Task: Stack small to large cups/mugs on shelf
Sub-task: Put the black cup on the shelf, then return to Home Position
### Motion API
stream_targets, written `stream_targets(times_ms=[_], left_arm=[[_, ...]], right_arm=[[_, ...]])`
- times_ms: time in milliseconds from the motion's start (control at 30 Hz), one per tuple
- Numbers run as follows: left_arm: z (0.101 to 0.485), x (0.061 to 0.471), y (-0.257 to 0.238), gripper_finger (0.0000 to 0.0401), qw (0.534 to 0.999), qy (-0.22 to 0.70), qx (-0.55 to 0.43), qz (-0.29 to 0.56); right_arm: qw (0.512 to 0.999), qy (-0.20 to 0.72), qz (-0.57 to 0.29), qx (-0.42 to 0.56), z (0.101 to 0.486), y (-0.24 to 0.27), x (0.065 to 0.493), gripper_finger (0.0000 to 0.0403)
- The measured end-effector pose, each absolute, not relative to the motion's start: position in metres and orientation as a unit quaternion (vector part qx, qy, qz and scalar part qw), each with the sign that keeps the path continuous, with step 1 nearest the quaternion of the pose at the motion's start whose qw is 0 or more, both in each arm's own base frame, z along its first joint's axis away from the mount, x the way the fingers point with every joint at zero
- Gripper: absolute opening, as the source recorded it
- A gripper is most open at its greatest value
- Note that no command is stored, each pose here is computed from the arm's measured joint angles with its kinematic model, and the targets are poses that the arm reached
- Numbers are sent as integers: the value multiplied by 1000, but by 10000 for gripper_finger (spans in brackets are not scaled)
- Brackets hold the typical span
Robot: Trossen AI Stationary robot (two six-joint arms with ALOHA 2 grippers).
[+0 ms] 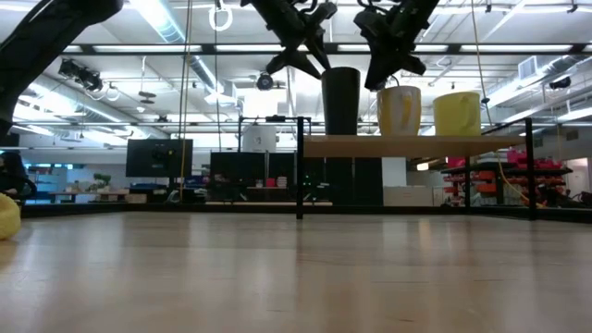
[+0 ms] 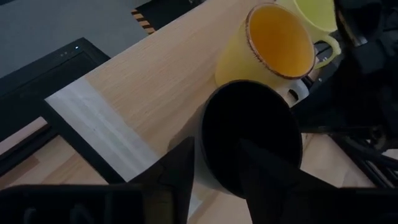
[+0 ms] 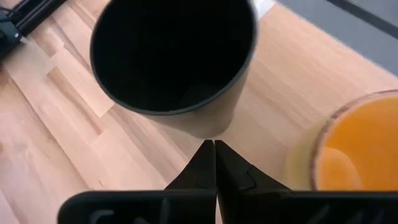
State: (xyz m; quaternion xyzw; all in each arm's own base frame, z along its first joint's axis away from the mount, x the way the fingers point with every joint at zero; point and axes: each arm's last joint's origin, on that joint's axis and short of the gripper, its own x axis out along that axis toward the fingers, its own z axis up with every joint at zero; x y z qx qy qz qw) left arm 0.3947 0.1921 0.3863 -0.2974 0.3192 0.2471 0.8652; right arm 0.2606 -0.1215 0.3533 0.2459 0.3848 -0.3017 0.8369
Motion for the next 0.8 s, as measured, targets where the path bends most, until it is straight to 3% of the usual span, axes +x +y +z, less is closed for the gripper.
stream_targets(times_ms=[367,800], left_arm=[[422,359,187,132,871,298,-293,256],[467,296,123,134,861,358,-233,276]], right_arm=[[856,329,-309,253,385,-106,227,1],[896,244,-248,277,434,-41,132,15]])
